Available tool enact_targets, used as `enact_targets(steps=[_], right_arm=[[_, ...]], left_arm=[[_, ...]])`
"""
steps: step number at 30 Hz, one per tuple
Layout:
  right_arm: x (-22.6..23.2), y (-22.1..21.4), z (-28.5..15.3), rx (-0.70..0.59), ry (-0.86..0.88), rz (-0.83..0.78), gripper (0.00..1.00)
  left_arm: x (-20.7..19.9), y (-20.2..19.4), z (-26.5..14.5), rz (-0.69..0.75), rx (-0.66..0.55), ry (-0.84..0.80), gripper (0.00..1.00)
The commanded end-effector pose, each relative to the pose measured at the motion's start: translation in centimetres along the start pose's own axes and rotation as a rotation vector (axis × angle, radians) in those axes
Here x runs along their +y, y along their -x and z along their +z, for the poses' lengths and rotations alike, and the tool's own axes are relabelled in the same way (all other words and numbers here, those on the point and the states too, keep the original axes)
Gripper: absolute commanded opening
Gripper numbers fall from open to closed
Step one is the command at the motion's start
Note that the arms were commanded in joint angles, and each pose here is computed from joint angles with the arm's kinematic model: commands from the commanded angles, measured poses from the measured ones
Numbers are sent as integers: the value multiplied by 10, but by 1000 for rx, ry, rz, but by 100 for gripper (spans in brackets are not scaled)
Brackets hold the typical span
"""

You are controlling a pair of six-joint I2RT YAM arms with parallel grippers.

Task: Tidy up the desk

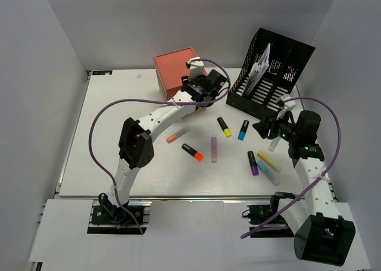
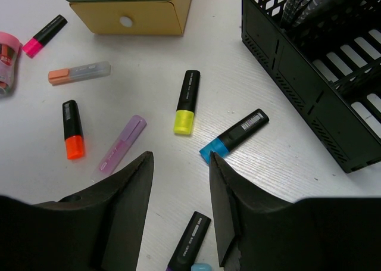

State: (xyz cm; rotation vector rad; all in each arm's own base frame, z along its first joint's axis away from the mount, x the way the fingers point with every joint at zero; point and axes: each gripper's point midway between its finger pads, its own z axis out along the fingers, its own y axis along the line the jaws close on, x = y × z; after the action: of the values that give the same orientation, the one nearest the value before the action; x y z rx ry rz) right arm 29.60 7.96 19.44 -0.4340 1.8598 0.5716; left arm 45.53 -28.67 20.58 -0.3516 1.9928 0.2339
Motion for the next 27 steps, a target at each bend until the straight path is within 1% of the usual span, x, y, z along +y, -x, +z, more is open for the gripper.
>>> enact_targets(steps=[1,14,17,19,20,22,23,26,27], right_arm=[[2,20,-3,-45,-6,-39,48],[0,20,-3,-44,-13,-37,48],[0,19,-3,-43,-12,-37,48],[0,18,-3,-40,-13,-35,48],[0,19,-3,-40,-13,-35,48],[0,19,-3,-41,-16,-37,48],[-1,18,-3,-40,-16,-36,48],[-1,19,-3,-42,-16,-38,48],[-1,18,-3,-41,-16,-37,48]], left_arm=[[3,14,0,-33,-23,6,52],[10,12,17,-33,-20,38,52],[7,12,17,-38,-21,33,49],[7,11,17,-36,-17,28,45],[6,11,17,-37,-16,25,40],[5,10,17,-37,-11,21,35],[5,10,17,-38,-11,21,30],[7,4,17,-32,4,20,25],[7,3,16,-38,13,8,22]])
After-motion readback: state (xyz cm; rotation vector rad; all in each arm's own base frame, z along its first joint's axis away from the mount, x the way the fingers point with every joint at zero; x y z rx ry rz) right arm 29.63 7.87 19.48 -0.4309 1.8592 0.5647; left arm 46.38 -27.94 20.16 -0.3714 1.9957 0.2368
